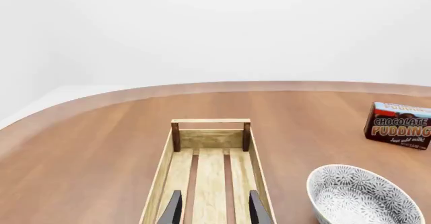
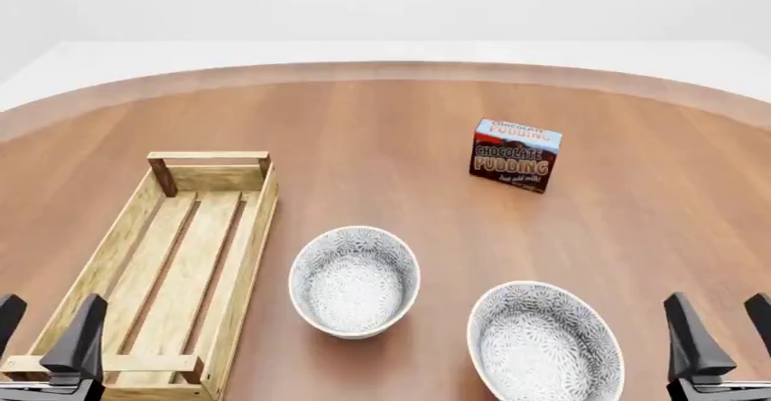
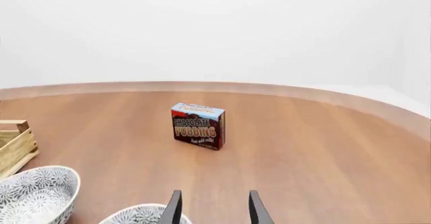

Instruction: Stack the left bowl on the right bowl and place them in the tray.

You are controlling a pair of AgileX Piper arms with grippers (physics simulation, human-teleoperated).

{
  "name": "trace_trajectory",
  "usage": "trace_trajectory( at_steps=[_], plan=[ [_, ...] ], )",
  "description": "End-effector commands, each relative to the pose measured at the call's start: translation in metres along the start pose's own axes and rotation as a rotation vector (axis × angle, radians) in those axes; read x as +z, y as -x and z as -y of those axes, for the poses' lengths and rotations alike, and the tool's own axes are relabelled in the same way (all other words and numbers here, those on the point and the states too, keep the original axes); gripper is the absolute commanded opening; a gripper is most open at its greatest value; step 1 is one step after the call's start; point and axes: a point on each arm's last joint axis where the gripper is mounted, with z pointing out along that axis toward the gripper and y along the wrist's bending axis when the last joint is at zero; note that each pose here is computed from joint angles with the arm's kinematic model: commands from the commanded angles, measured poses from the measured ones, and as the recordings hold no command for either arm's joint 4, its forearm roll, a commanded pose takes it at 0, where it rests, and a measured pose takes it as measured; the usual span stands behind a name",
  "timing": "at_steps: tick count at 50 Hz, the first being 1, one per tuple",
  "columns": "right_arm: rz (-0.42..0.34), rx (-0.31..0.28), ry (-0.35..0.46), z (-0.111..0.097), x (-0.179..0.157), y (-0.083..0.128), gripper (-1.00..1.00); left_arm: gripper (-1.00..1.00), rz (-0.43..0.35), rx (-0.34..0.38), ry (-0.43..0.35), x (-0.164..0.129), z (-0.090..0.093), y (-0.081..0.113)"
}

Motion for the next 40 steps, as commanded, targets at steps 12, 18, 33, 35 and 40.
trace_trajectory(
  at_steps=[12, 18, 33, 35, 40],
  plan=[
    [-0.048, 0.032, 0.029, -0.002, 0.015, 0.024, 1.00, 1.00, 0.000, 0.000, 0.000, 0.000, 0.000, 0.000],
    [-0.109, -0.014, 0.126, -0.013, 0.047, 0.052, 1.00, 1.00, 0.000, 0.000, 0.000, 0.000, 0.000, 0.000],
    [-0.340, -0.082, 0.309, -0.059, 0.141, 0.097, 1.00, 1.00, 0.000, 0.000, 0.000, 0.000, 0.000, 0.000],
    [-0.381, -0.094, 0.329, -0.067, 0.154, 0.097, 1.00, 1.00, 0.000, 0.000, 0.000, 0.000, 0.000, 0.000],
    [-0.479, -0.091, 0.376, -0.089, 0.182, 0.100, 1.00, 1.00, 0.000, 0.000, 0.000, 0.000, 0.000, 0.000]
  ],
)
